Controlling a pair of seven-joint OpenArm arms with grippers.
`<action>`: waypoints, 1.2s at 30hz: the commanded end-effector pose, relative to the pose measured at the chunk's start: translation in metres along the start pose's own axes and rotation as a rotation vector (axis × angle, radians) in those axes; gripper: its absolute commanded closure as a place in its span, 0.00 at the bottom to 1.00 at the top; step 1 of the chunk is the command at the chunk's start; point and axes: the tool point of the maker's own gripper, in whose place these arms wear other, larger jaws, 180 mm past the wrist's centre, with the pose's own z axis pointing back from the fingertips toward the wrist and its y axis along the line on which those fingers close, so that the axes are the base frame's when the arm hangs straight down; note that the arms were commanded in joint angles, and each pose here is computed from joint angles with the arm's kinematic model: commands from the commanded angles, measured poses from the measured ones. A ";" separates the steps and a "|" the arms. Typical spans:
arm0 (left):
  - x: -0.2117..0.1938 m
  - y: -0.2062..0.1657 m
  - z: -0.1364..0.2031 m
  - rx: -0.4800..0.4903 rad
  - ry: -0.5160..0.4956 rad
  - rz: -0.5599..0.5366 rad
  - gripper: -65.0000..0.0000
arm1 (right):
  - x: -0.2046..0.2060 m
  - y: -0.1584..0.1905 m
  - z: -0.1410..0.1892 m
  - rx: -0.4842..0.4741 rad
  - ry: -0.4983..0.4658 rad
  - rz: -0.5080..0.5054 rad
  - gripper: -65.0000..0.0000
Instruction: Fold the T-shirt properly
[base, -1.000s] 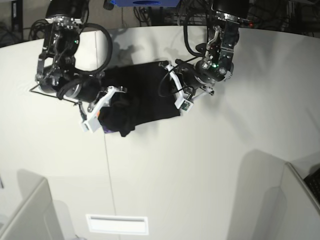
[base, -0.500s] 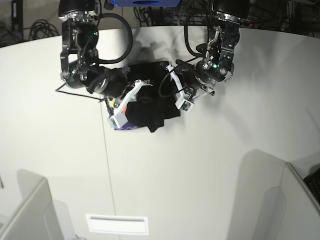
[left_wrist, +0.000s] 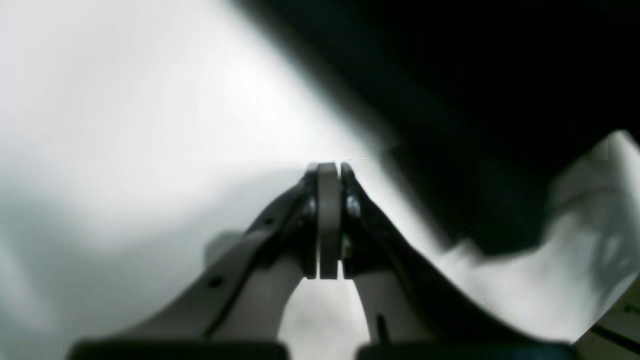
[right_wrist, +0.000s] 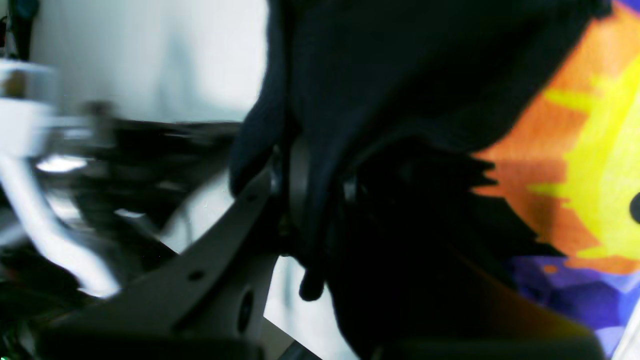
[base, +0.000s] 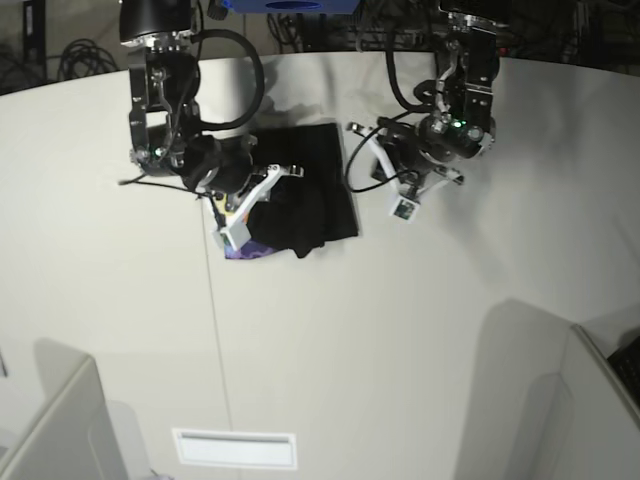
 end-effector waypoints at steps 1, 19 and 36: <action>0.012 0.012 0.013 0.032 -0.039 -0.006 1.00 | 0.011 0.006 0.002 0.022 -0.033 0.007 1.00; -0.085 0.191 0.156 0.455 0.188 -0.068 1.00 | 0.010 0.088 -0.020 0.167 -0.060 0.174 0.42; -0.091 0.121 0.106 0.231 0.193 -0.109 1.00 | 0.048 0.086 0.024 0.114 -0.209 0.221 0.49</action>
